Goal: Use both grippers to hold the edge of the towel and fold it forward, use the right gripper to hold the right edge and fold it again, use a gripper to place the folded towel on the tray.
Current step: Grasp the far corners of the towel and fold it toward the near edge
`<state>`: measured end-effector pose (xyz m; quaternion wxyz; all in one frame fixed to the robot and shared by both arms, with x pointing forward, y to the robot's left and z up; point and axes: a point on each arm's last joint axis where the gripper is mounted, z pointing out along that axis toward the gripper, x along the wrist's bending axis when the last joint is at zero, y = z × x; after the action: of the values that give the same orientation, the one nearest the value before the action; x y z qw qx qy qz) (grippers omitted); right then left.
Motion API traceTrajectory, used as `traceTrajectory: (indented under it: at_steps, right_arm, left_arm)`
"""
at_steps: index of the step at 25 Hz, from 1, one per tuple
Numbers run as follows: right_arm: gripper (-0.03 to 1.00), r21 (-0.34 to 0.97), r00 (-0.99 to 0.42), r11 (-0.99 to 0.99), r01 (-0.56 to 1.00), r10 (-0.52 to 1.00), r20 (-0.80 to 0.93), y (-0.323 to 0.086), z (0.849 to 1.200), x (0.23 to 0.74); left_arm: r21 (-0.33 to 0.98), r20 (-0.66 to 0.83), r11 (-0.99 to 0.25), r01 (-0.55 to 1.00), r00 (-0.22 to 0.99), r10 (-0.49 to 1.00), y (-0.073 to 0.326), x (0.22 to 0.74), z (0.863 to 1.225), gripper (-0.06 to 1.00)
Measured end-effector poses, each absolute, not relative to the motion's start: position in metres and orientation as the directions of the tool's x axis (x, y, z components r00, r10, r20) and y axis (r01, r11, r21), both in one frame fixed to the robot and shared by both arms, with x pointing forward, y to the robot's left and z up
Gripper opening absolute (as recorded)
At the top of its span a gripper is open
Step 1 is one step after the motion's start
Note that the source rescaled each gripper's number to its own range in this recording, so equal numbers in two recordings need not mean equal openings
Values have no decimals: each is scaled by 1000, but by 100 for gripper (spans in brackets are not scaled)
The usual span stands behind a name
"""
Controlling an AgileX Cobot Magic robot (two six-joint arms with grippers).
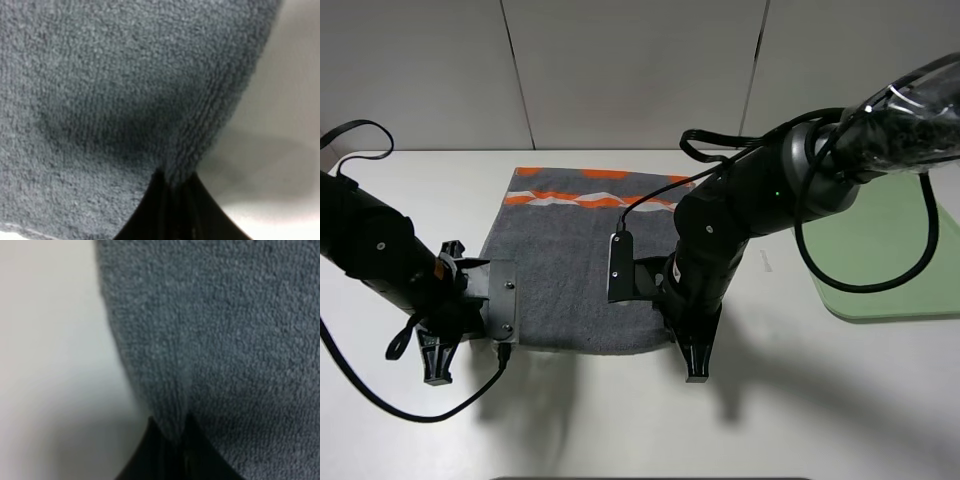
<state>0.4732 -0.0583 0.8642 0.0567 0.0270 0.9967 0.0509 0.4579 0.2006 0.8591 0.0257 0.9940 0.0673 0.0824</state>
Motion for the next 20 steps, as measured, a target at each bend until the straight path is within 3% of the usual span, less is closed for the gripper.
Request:
traceTrajectory:
  at_steps: [8, 20]
  right_arm:
    - [0, 108, -991, 992, 60, 72, -110, -60, 872, 472]
    - [0, 156, -986, 984, 87, 107, -124, -63, 912, 466]
  left_arm:
    - [50, 164, -995, 92, 981, 99, 202, 456, 865, 1]
    - [57, 214, -993, 102, 970, 112, 210, 444, 912, 1]
